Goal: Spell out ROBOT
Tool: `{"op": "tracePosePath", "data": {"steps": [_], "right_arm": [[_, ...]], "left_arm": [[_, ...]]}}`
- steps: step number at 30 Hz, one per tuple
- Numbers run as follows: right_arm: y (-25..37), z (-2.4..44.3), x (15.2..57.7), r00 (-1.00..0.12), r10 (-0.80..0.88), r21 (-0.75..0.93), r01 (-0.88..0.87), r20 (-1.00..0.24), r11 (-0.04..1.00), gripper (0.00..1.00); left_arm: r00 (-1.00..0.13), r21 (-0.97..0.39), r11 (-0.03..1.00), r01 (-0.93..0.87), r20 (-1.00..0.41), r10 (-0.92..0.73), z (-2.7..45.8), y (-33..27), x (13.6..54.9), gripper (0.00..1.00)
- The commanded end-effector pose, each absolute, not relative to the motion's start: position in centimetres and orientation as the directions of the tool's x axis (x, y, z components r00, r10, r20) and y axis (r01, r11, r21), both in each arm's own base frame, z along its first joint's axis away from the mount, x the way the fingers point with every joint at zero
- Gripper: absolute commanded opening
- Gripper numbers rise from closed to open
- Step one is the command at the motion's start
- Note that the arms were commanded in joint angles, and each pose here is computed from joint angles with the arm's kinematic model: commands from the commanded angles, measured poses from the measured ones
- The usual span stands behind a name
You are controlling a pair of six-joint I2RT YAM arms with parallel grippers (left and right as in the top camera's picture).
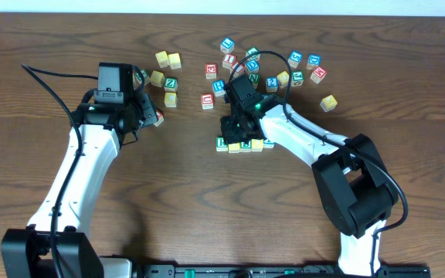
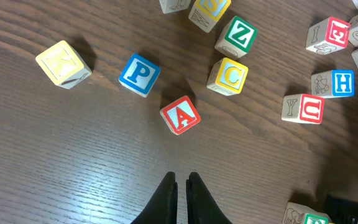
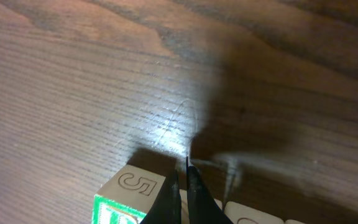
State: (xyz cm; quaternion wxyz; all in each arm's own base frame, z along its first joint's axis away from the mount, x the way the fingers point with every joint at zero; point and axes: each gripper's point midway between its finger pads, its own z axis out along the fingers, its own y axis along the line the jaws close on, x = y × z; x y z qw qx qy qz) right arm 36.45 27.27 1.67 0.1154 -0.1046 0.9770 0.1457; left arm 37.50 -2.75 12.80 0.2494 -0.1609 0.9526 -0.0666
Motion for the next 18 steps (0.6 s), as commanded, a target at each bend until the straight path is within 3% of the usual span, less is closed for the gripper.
{"op": "tracePosePath", "data": {"steps": [1,4,8,18], "right_arm": [[26.9,3.0,38.7,-0.936,-0.141,0.244,-0.226,-0.321,0.943,0.01],[24.3,6.5,41.1,-0.926,-0.076,0.223,-0.168,-0.370,0.960,0.01],[19.9,3.3,38.8,-0.970,-0.046,0.149,-0.084,-0.240,0.985,0.01],[17.6,1.8,38.7,-0.963,0.074,0.063,0.059,-0.261,0.996,0.01]], "left_arm": [[-0.828,-0.187,0.945,-0.269,-0.456,-0.326,12.7,-2.5,37.5,0.08],[-0.830,-0.186,0.945,-0.269,-0.453,-0.326,12.6,-2.5,37.5,0.08],[-0.832,-0.184,0.945,-0.270,-0.449,-0.325,12.5,-2.5,37.3,0.08],[-0.835,-0.181,0.945,-0.271,-0.444,-0.325,12.2,-2.4,37.2,0.08]]}}
